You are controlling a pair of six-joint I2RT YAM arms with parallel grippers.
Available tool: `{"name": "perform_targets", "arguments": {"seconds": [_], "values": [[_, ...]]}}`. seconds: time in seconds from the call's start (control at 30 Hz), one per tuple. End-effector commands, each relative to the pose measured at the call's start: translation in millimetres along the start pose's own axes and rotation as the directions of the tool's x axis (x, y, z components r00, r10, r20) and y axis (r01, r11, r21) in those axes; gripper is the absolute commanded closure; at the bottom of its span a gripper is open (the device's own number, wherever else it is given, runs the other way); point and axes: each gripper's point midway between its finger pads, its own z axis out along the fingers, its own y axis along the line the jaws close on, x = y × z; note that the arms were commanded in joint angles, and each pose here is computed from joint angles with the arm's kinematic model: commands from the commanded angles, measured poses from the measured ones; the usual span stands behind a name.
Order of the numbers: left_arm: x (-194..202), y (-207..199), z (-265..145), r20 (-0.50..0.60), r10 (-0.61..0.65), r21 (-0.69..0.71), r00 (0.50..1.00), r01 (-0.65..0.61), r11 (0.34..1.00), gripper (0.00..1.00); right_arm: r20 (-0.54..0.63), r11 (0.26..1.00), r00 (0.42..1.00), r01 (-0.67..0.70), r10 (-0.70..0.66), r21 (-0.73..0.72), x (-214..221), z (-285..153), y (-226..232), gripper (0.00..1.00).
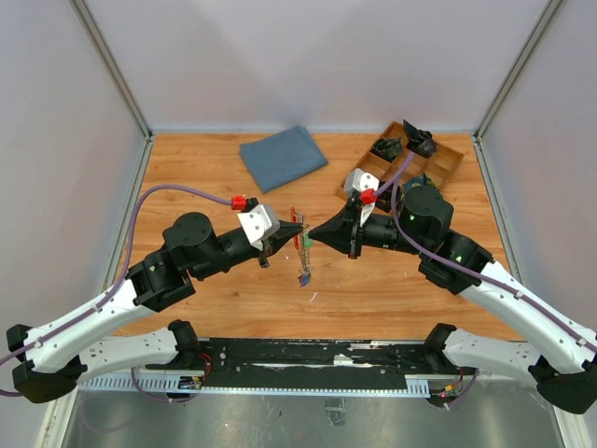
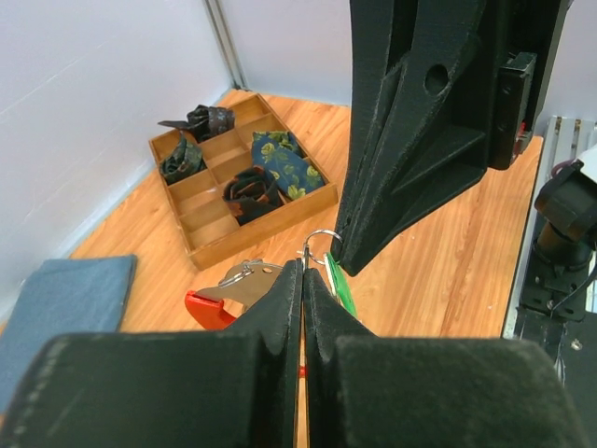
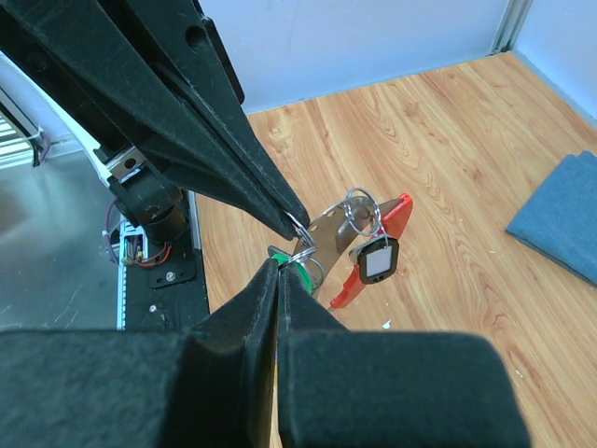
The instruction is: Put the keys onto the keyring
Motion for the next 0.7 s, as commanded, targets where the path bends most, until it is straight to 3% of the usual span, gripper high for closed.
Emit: {"name": "perform_targets", "arguments": {"seconds": [0.0,0.67], "values": [[-17.2,4.4,2.2,0.059,-0.001,-0.016,0.998,0.002,1.0,0.99,0.081,0.997,0.996,0.042,-0.038,-0.059,-31.2,-1.4,16.9,0.99],[-18.4,6.5,1.9,0.058,0.002,-0.026,0.998,0.0,1.0,0.99,0.063,0.999,0.997,0.038,-0.038,0.002,-23.0,-1.2,7.0,1.0]]}}
